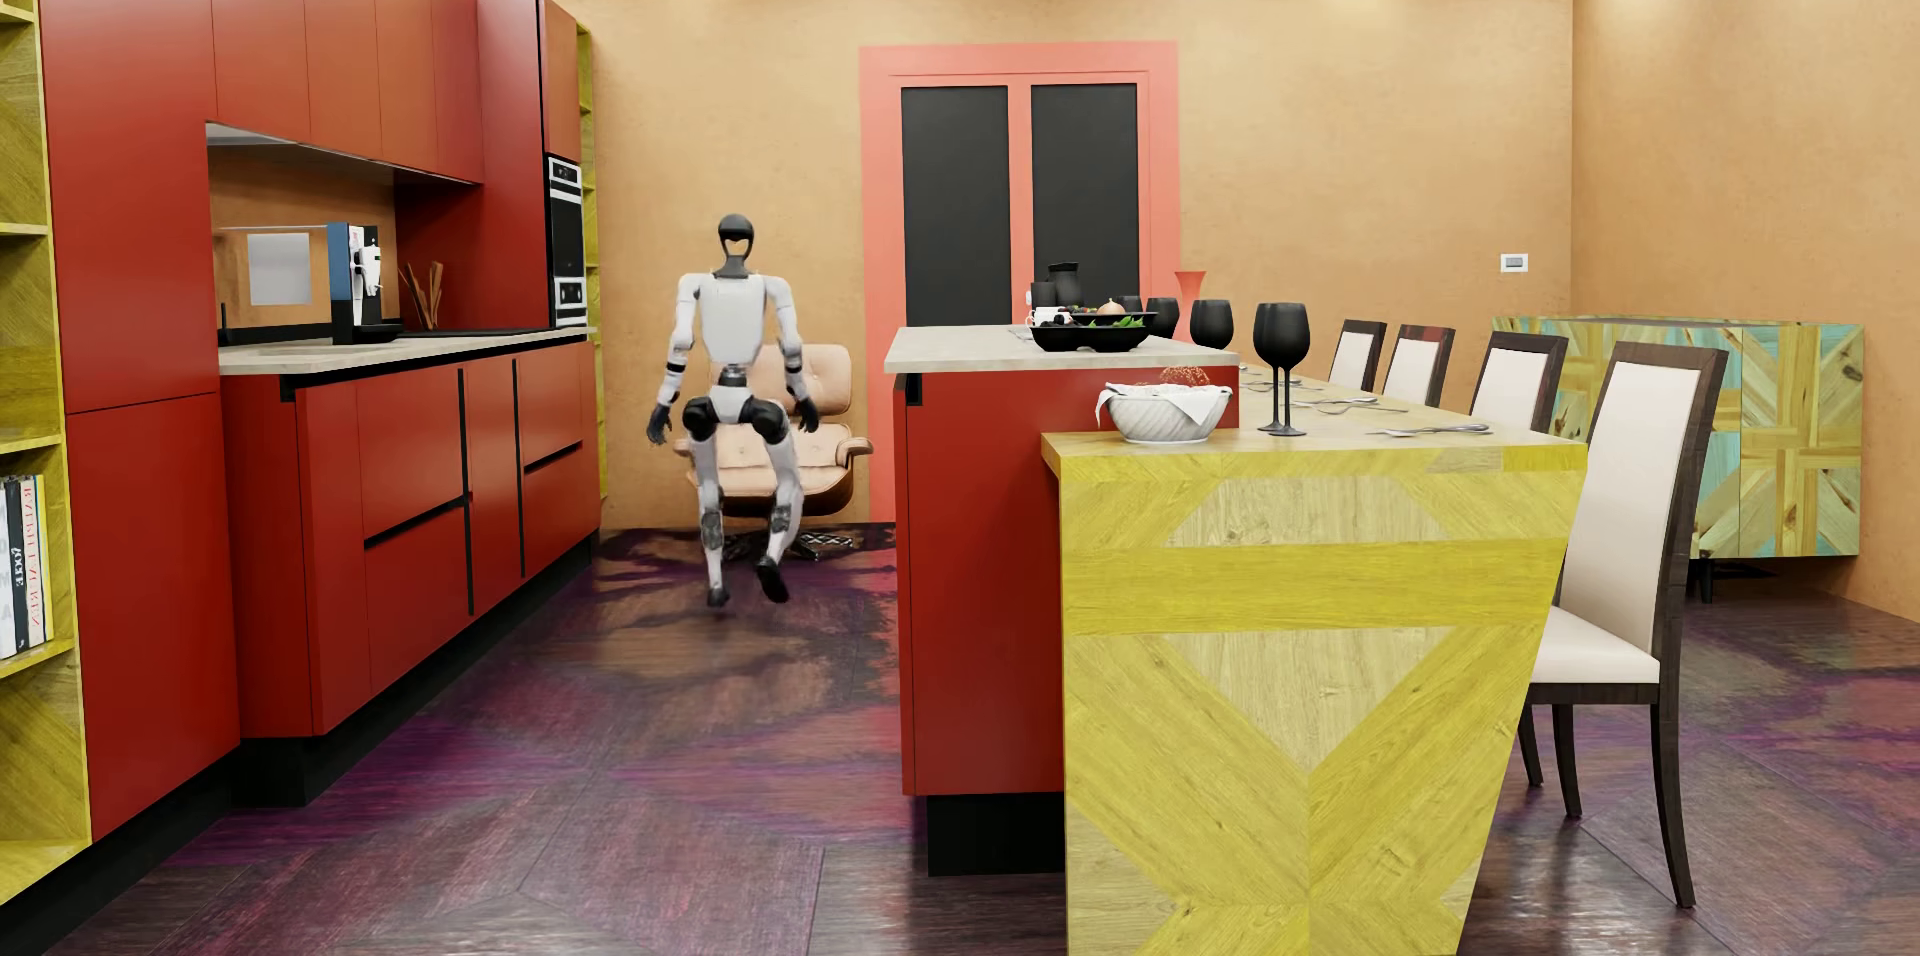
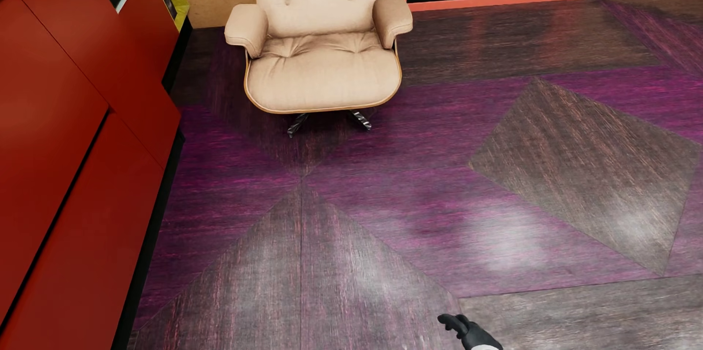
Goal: Move towards the leather armchair
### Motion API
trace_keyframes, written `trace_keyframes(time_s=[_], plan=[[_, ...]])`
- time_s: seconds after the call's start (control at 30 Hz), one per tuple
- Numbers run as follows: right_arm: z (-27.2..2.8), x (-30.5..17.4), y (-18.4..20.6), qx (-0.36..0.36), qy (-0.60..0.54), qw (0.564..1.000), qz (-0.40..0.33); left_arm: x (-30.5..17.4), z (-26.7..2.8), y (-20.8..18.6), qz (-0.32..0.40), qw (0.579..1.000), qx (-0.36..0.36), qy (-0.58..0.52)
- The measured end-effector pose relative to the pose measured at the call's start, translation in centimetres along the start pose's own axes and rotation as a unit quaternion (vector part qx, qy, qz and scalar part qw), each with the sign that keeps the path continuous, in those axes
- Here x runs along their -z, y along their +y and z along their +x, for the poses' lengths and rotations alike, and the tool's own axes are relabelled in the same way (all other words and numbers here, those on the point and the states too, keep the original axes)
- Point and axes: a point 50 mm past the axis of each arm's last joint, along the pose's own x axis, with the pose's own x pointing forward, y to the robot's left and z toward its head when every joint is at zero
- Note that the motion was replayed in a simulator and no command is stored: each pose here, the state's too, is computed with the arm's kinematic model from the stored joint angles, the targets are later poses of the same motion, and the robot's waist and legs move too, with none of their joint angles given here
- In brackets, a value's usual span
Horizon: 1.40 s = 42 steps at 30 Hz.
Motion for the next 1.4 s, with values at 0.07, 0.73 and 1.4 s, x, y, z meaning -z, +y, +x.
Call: trace_keyframes(time_s=[0.07,0.73,1.4], plan=[[-1.7,4.5,4.3,-0.14,0.058,0.984,-0.091,-7.4,-0.3,2.3,0.016,0.985,-0.056,-0.163],[-4.5,-17.6,-14.8,0.231,-0.382,0.893,0.057,-11.2,1.0,5.0,0.07,0.981,-0.065,-0.168],[-2.6,4.5,8.7,-0.199,0.118,0.973,-0.026,-8.4,1.5,0.2,0.025,0.996,0.035,-0.078]])
